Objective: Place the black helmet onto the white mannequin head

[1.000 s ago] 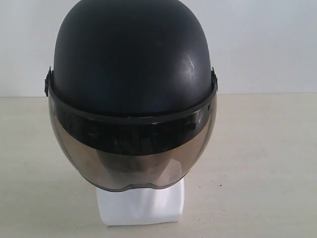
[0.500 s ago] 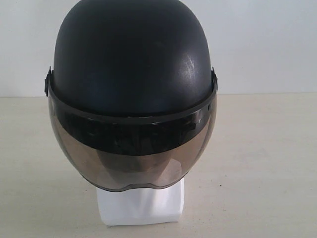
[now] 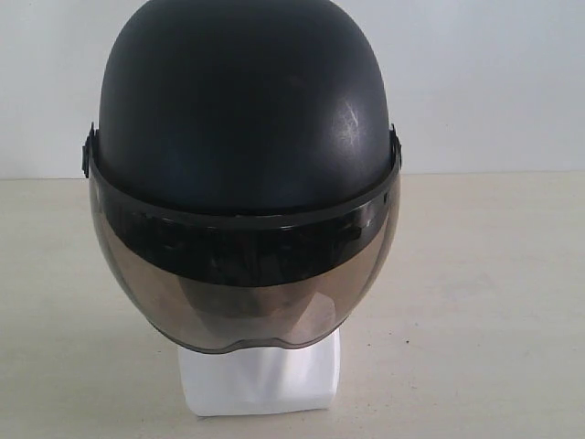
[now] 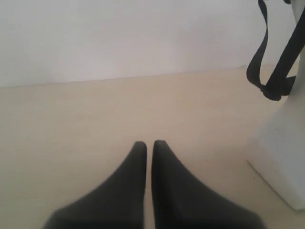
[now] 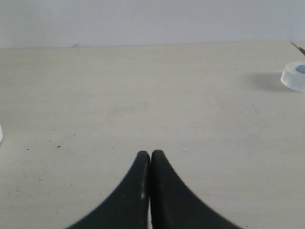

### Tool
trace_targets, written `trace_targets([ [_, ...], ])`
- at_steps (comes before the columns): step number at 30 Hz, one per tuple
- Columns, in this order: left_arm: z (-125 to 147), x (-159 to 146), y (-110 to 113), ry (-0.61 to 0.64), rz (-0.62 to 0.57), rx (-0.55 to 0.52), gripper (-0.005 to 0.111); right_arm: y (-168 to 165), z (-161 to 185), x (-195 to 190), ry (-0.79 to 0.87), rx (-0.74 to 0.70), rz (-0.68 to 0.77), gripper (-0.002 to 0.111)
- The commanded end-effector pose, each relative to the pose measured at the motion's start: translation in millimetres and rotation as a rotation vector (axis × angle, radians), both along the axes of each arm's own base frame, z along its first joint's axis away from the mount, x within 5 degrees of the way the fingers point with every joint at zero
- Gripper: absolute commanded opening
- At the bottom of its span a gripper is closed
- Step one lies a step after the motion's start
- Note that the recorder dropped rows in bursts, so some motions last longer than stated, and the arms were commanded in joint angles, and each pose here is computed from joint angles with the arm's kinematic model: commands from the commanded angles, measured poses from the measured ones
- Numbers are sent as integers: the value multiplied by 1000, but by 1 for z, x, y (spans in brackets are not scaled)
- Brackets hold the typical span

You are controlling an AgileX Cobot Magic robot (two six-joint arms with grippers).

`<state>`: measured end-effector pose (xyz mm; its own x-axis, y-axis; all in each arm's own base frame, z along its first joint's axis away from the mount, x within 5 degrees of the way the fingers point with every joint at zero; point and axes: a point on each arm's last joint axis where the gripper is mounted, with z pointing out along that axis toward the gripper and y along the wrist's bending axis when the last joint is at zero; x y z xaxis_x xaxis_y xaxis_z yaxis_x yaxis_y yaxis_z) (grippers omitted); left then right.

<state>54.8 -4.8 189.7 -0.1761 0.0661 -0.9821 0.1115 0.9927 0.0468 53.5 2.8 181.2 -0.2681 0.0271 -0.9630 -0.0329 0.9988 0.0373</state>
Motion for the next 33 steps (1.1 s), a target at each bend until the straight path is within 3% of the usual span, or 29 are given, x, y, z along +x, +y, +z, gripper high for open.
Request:
trace_targets([
  [1,-4,-1,0,36,-9,2,4,0,1,0,-8,2,2,0],
  [8,-4,-1,0,30,-20,54,4,0,1,0,-8,2,2,0],
  [33,-4,-1,-2,35,-24,15,4,0,1,0,-17,2,1,0],
])
